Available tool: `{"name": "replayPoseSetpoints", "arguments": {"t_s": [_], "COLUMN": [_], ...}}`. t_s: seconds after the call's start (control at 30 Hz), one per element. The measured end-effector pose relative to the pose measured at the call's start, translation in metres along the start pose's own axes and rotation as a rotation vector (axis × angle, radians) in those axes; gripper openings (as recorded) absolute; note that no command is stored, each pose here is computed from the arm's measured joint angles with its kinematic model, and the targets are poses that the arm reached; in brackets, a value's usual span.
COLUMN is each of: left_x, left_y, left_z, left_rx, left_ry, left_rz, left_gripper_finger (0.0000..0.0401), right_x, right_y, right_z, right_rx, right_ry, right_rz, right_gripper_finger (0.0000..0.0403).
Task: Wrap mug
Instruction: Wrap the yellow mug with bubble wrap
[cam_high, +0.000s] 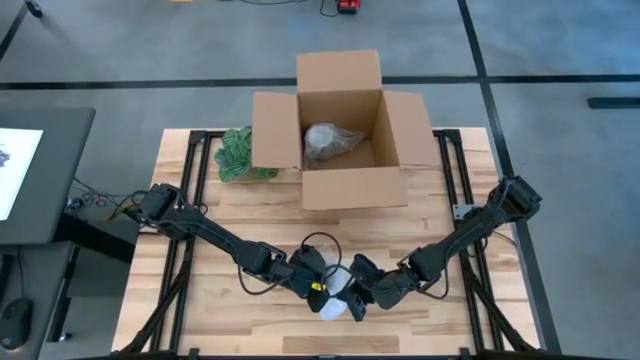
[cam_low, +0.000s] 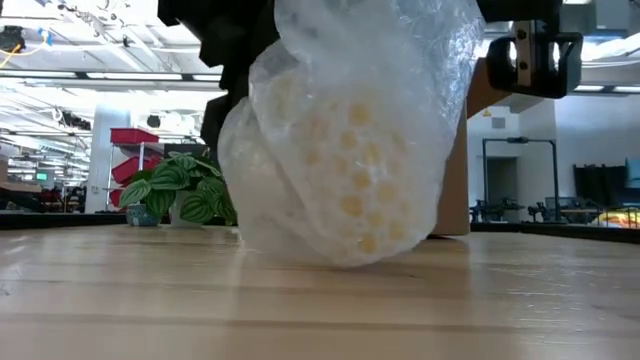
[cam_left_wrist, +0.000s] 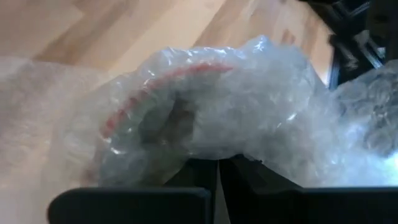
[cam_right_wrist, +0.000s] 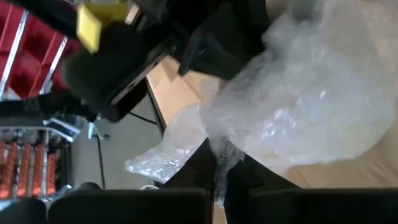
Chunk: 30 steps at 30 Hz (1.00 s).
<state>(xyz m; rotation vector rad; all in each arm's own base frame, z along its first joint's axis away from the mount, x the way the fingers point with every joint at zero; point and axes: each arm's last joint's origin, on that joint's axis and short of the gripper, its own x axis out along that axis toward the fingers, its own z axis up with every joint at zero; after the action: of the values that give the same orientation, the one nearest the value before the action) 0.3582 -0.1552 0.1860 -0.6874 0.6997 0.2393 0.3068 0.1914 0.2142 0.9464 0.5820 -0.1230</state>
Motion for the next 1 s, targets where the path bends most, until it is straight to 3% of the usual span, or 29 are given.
{"name": "replayPoseSetpoints", "arguments": {"t_s": [0.17, 0.33, 0.43, 0.6, 0.77, 1.0], "left_x": [0.001, -0.001, -0.014, -0.045, -0.073, -0.086], "left_y": [-0.002, -0.005, -0.014, -0.031, -0.054, -0.073], "left_z": [0.003, 0.017, 0.031, 0.045, 0.036, -0.003], "left_rx": [0.042, 0.082, 0.114, 0.225, 0.418, 0.714], "left_ry": [-0.022, 0.010, 0.037, 0.143, 0.183, 0.160], "left_rz": [-0.039, -0.070, -0.096, -0.161, -0.210, -0.251], "left_gripper_finger": [0.0000, 0.0000, 0.0000, 0.0000, 0.0000, 0.0006], "right_x": [0.001, 0.001, -0.001, 0.000, 0.001, 0.003], "right_y": [-0.003, -0.015, -0.022, -0.023, -0.018, -0.013], "right_z": [0.004, 0.003, 0.001, 0.001, 0.002, 0.008], "right_rx": [0.056, 0.132, 0.171, 0.203, 0.224, 0.273], "right_ry": [-0.029, -0.011, -0.001, -0.007, -0.007, -0.026], "right_rz": [-0.022, -0.149, -0.217, -0.222, -0.175, -0.113], "right_gripper_finger": [0.0000, 0.0000, 0.0000, 0.0000, 0.0000, 0.0000]}}
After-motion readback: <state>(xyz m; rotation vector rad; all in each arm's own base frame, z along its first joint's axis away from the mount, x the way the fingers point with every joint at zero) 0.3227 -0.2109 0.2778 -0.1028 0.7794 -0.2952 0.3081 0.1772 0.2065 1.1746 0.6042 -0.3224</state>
